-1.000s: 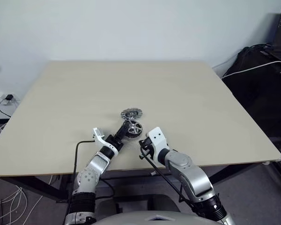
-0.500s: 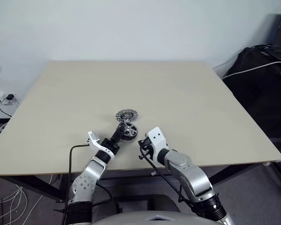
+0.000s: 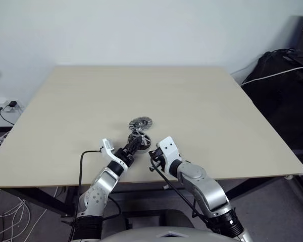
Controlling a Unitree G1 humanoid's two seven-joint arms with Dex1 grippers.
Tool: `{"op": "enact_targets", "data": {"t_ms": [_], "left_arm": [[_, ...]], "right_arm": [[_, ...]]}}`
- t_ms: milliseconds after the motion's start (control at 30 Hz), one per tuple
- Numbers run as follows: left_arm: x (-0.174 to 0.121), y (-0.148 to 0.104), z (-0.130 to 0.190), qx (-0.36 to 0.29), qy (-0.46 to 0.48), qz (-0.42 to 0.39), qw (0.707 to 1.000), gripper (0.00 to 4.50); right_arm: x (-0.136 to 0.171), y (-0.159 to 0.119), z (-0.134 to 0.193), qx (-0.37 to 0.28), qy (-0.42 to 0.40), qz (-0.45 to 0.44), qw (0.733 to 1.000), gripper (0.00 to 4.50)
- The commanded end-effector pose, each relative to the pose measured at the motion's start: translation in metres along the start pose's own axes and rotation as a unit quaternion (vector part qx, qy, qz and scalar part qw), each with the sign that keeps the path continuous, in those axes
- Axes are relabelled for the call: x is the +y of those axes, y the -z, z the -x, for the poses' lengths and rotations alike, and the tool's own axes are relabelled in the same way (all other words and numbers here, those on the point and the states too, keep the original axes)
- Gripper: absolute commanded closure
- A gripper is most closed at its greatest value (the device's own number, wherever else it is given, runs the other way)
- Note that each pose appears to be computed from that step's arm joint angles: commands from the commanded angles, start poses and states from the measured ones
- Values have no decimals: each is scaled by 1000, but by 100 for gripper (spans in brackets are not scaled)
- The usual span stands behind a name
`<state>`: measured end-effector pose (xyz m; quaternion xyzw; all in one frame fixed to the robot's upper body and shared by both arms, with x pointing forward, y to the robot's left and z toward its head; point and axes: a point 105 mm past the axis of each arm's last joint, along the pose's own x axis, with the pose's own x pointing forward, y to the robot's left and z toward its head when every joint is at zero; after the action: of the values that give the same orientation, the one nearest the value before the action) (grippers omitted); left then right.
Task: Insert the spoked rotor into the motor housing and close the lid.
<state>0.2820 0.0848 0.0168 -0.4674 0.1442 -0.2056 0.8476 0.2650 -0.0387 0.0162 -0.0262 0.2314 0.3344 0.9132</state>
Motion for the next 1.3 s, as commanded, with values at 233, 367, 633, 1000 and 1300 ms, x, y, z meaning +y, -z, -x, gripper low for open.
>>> {"op": "enact_targets", "data": {"t_ms": [233,367,633,1000,1300], "left_arm": [[4,-16,3,-83,-13,97,992,85],[2,-19,6,-98,-9,126,987,85],[-11,-18,7,-65,18,-30,997,85],[1,-23,37,-106,-47,-367,923,85],[6,-14,53,-98,-70,-437,891,277]], "right_arm": [[-2,-16,2,-28,2,6,1000,450],[-2,-15,2,-28,1,6,1000,450],[-1,-15,2,-28,-1,8,1000,450],[1,-22,0,-43,-7,19,999,450],[-1,-28,-14,-53,-8,45,998,450]]}}
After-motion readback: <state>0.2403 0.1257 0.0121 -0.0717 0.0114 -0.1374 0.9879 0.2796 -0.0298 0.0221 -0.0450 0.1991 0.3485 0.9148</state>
